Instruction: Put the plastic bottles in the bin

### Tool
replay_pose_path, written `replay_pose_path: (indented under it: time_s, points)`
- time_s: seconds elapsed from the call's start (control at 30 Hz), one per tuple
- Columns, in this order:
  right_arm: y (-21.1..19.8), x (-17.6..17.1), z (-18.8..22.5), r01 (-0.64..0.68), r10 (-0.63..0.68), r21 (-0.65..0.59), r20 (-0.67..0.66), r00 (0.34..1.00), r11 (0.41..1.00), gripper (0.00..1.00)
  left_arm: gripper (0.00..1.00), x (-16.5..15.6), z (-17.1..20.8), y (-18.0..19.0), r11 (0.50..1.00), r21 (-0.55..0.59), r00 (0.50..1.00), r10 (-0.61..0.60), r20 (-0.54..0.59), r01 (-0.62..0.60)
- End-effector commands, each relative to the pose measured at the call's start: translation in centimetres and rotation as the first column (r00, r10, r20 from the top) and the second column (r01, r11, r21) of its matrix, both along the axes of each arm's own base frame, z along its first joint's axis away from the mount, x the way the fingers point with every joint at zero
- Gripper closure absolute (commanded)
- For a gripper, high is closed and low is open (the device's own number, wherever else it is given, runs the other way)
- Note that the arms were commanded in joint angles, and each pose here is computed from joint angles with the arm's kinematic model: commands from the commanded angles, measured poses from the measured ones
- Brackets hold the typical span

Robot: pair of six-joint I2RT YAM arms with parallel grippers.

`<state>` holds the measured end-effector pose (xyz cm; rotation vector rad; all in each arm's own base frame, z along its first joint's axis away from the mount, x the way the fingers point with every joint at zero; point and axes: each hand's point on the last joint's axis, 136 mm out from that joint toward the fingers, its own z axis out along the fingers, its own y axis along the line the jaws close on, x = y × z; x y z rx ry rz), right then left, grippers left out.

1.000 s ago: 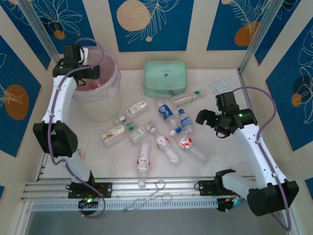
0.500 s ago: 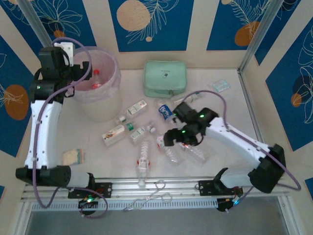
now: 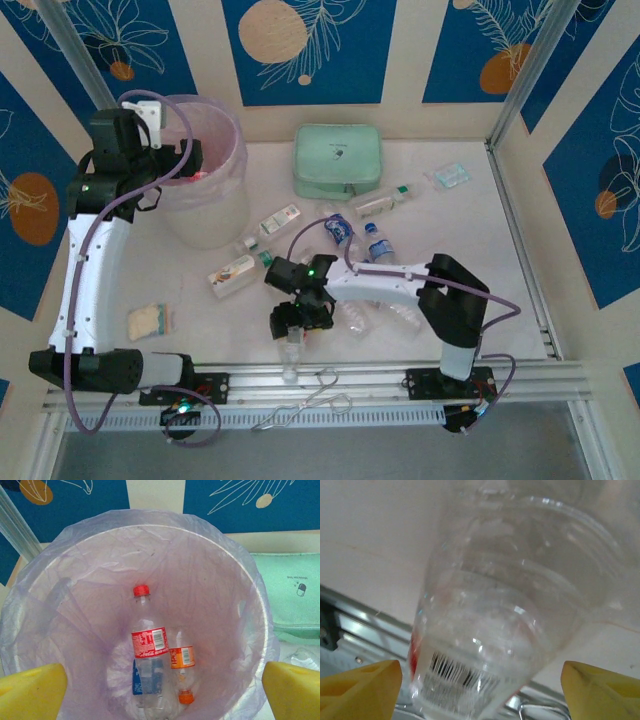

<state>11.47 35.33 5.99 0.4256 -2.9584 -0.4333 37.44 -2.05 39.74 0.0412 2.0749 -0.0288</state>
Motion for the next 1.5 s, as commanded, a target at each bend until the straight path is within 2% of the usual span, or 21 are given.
replay_pose_path:
  time_s: [0.0, 0.13, 0.2, 0.33, 0.43, 0.53, 0.6, 0.67, 0.8, 0.87, 1.0, 1.1, 1.27, 1.4, 1.47]
  points:
    - [1.1, 0.4, 0.4, 0.023, -0.023, 0.023, 0.014, 1.0, 0.999, 0.23, 0.01, -0.7, 0.8, -0.1, 1.0, -0.012, 1.0, -0.002, 0.028, 0.002]
    - [0.8, 0.2, -0.2, 0.021, -0.021, 0.009, 0.002, 1.0, 1.0, 0.36, 0.01, -0.7, 0.5, -0.2, 1.0, -0.018, 1.0, 0.0, 0.023, 0.001]
    - [0.6, 0.1, 0.1, 0.016, -0.016, 0.007, 0.008, 1.0, 1.0, 0.47, 0.01, -0.9, 0.4, -0.4, 0.999, -0.031, 1.0, -0.008, 0.015, 0.008]
    - [0.0, 0.1, 1.9, 0.005, -0.007, 0.031, 0.047, 0.999, 1.0, 0.48, 0.0, -2.2, 1.2, -1.2, 1.0, 0.028, 1.0, -0.008, 0.025, 0.007]
    - [-0.4, 0.1, 4.7, -0.028, 0.021, 0.087, 0.08, 0.997, 0.996, 0.49, 0.01, -3.5, 2.6, -2.5, 0.999, 0.008, 0.997, -0.049, 0.062, 0.049]
    - [-1.0, 0.8, 8.0, -0.083, 0.057, 0.194, 0.134, 0.989, 0.978, 0.5, 0.0, -5.1, 3.8, -4.9, 0.99, -0.028, 0.987, -0.132, 0.086, 0.135]
    - [-1.4, 2.0, 10.2, -0.15, 0.09, 0.294, 0.208, 0.974, 0.944, 0.52, 0.01, -6.2, 4.1, -7.0, 0.978, -0.029, 0.975, -0.204, 0.084, 0.207]
    - [-1.9, 3.7, 11.8, -0.21, 0.101, 0.356, 0.302, 0.948, 0.91, 0.55, 0.01, -7.4, 3.7, -9.4, 0.952, -0.073, 0.954, -0.293, 0.071, 0.298]
    - [-3.8, 7.6, 14.0, -0.305, 0.096, 0.405, 0.459, 0.883, 0.862, 0.57, 0.01, -8.9, 3.0, -13.6, 0.856, -0.262, 0.894, -0.439, 0.089, 0.446]
    - [-4.9, 9.6, 14.7, -0.339, 0.078, 0.419, 0.528, 0.845, 0.842, 0.59, 0.01, -9.1, 2.6, -15.3, 0.808, -0.333, 0.871, -0.481, 0.103, 0.485]
    - [-6.5, 11.5, 16.8, -0.442, 0.063, 0.439, 0.65, 0.757, 0.782, 0.61, 0.01, -9.0, 0.7, -19.1, 0.727, -0.421, 0.821, -0.565, 0.084, 0.543]
    - [-7.6, 11.9, 18.1, -0.467, 0.024, 0.505, 0.66, 0.751, 0.725, 0.61, 0.0, -9.1, -0.8, -22.1, 0.664, -0.468, 0.78, -0.619, 0.092, 0.583]
    - [-8.7, 11.2, 19.6, -0.493, -0.009, 0.569, 0.661, 0.75, 0.658, 0.62, 0.01, -8.8, -4.4, -26.5, 0.638, -0.47, 0.741, -0.67, 0.052, 0.61]
    - [-9.2, 11.0, 19.8, -0.483, -0.016, 0.576, 0.653, 0.757, 0.659, 0.63, 0.01, -8.8, -6.1, -29.9, 0.592, -0.501, 0.705, -0.707, 0.054, 0.632]
    - [-9.4, 11.0, 19.9, -0.481, -0.021, 0.577, 0.654, 0.756, 0.66, 0.63, 0.01, -8.7, -7.0, -31.0, 0.594, -0.501, 0.7, -0.714, 0.034, 0.63]
